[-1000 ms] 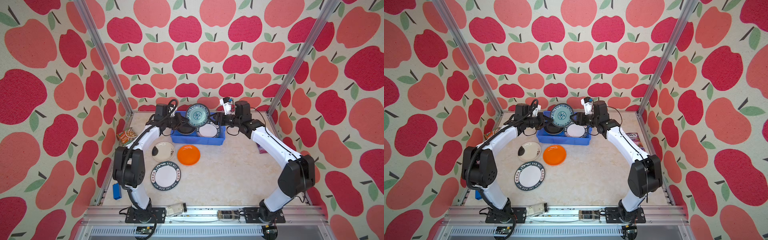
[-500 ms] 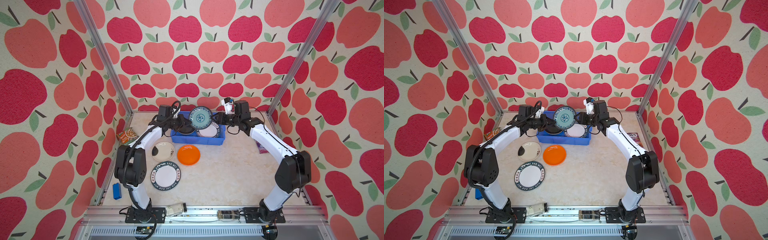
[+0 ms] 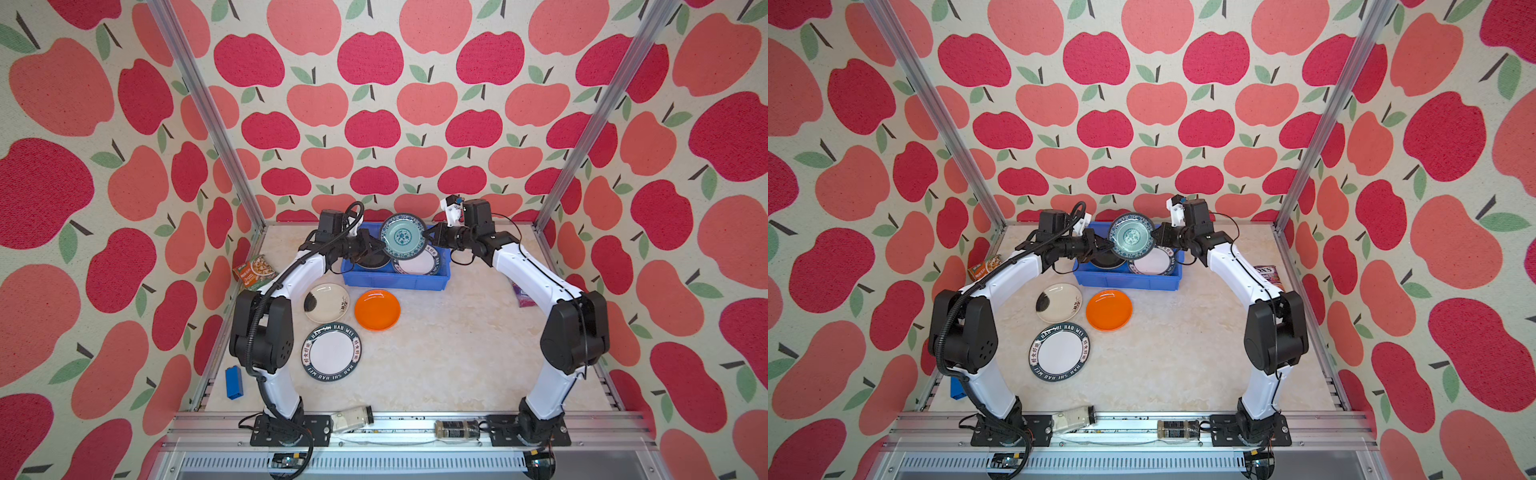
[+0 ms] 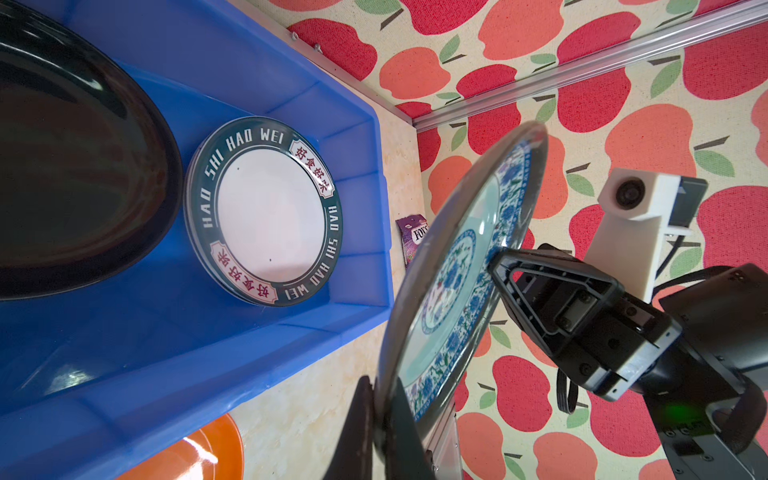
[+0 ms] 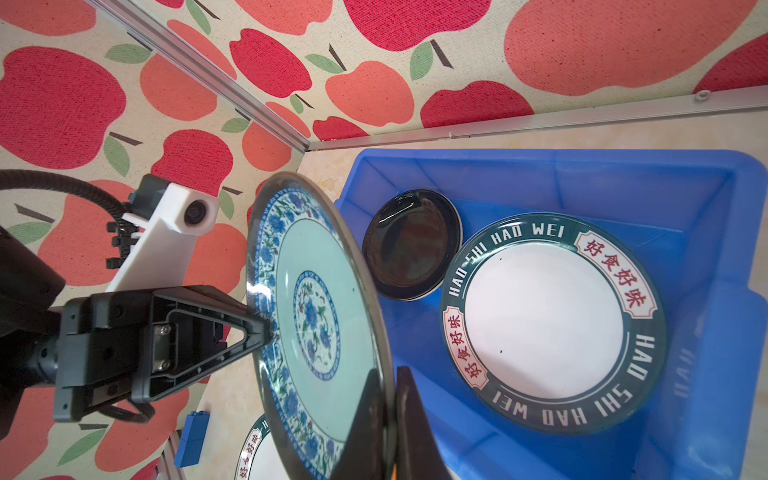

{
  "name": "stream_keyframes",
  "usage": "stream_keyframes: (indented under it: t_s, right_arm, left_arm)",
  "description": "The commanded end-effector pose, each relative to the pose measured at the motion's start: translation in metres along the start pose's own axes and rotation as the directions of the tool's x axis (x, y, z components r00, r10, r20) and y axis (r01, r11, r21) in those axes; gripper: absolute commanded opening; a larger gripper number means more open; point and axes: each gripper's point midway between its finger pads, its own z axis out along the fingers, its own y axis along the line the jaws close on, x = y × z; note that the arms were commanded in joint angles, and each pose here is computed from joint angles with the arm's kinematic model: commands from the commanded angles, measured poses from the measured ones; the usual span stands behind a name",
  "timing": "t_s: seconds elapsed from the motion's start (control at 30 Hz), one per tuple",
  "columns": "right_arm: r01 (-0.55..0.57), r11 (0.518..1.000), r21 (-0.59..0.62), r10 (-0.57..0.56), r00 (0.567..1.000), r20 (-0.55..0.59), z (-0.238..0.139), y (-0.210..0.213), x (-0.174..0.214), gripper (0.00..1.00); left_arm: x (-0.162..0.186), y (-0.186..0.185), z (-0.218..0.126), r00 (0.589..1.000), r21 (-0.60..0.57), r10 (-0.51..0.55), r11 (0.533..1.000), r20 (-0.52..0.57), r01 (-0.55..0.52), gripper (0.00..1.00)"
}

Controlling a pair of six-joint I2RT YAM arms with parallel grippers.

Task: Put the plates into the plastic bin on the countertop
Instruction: 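Close the right gripper on the floral plate's rim while the left gripper holds it, then open the left gripper and draw it back while the right gripper holds the plate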

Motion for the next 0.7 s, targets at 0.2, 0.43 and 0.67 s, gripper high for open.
stream_keyframes:
  t_s: [0.2,0.43,0.67]
  right_arm:
    - [-0.084,0.996,-0.030,0.084,0.996,0.016,0.003,-0.001,-0.015,0.00]
    - [-0.158,0.987,0.001,0.158,0.987,-0.028,0.015,-0.013,-0.016,0.00]
    - [-0.235,0.971,-0.034,0.232,0.970,-0.068,0.033,-0.016,-0.012,0.00]
  left_arm:
    - [-0.010,0.016,-0.007,1.000,-0.062,0.010,0.998,0.013,-0.009,0.90]
    - [-0.024,0.027,-0.053,0.984,-0.271,0.128,0.958,0.123,-0.090,0.99]
    - [-0.030,0.038,-0.100,0.952,-0.386,0.194,0.918,0.235,-0.092,0.99]
